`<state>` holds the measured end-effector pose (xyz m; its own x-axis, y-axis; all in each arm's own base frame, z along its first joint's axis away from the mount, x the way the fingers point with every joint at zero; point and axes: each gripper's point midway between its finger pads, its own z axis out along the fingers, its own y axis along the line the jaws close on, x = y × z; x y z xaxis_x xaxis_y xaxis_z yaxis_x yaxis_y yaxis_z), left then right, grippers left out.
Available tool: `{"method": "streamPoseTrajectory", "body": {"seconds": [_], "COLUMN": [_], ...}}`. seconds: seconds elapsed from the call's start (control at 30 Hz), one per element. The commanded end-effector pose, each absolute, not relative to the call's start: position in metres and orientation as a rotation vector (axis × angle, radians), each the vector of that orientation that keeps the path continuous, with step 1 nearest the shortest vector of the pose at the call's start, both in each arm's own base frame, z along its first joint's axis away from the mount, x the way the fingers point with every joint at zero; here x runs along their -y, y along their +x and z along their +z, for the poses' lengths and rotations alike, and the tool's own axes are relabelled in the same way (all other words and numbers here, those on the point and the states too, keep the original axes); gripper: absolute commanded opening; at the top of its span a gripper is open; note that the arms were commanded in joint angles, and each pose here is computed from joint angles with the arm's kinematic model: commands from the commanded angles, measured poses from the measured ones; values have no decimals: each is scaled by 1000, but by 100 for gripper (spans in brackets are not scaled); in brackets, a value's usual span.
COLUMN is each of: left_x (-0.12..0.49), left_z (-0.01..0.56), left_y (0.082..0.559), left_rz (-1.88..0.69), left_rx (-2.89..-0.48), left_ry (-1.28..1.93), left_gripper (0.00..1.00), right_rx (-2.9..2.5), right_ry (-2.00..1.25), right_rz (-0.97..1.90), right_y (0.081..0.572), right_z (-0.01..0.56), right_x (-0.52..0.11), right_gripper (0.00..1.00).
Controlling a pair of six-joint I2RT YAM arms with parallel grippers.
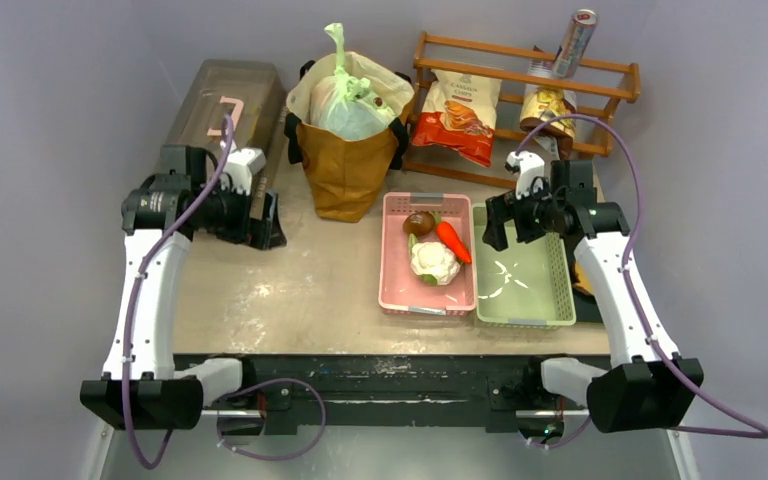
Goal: Untie the knot of the grocery bags and take out the mixed food
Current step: Pick up the takeout bag from the takeout bag.
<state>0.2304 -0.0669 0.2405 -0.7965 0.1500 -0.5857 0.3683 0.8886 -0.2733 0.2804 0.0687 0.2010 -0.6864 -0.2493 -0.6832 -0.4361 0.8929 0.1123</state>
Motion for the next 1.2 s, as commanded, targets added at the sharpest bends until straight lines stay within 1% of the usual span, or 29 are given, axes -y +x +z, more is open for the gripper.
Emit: {"method": "streamPoseTrajectory", "body": {"seconds": [0.0,0.13,0.17,0.3,0.37,0.43,0.57,0.67,0.73,0.93,1.03,1.17], "left_x": [69,87,90,111,120,130,154,172,183,198,199,185], "left_z": [320,388,409,458,477,485,491,481,470,411,377,333], "left_y": [274,315,332,381,407,430,467,494,510,555,572,591], "left_rz": [-435,-391,-363,-326,-279,-241,-296,-318,-288,-243,-213,-80], "left_rx": [-2294,-2134,-2078,-1912,-1810,-1742,-1668,-1656,-1655,-1733,-1794,-1869], "left_ry": [414,503,504,475,456,434,342,328,349,352,345,341], "left_gripper": [100,100,100,100,100,100,98,96,95,92,92,93], "right_rx": [-2280,-2286,-2287,-2305,-2313,-2321,-2328,-2344,-2357,-2372,-2378,-2387], "right_ry": [-485,-486,-484,-469,-463,-461,-461,-458,-456,-455,-453,-454], "right_rz": [401,413,414,395,386,379,376,381,385,381,374,374], "right_y": [301,310,311,314,316,316,317,316,315,314,312,309], "right_z": [231,233,233,229,227,225,222,215,210,204,201,196], "right_x": [-78,-80,-80,-78,-76,-75,-75,-74,-74,-73,-72,-72], "right_gripper": [99,99,99,99,99,99,99,99,99,99,99,99]}}
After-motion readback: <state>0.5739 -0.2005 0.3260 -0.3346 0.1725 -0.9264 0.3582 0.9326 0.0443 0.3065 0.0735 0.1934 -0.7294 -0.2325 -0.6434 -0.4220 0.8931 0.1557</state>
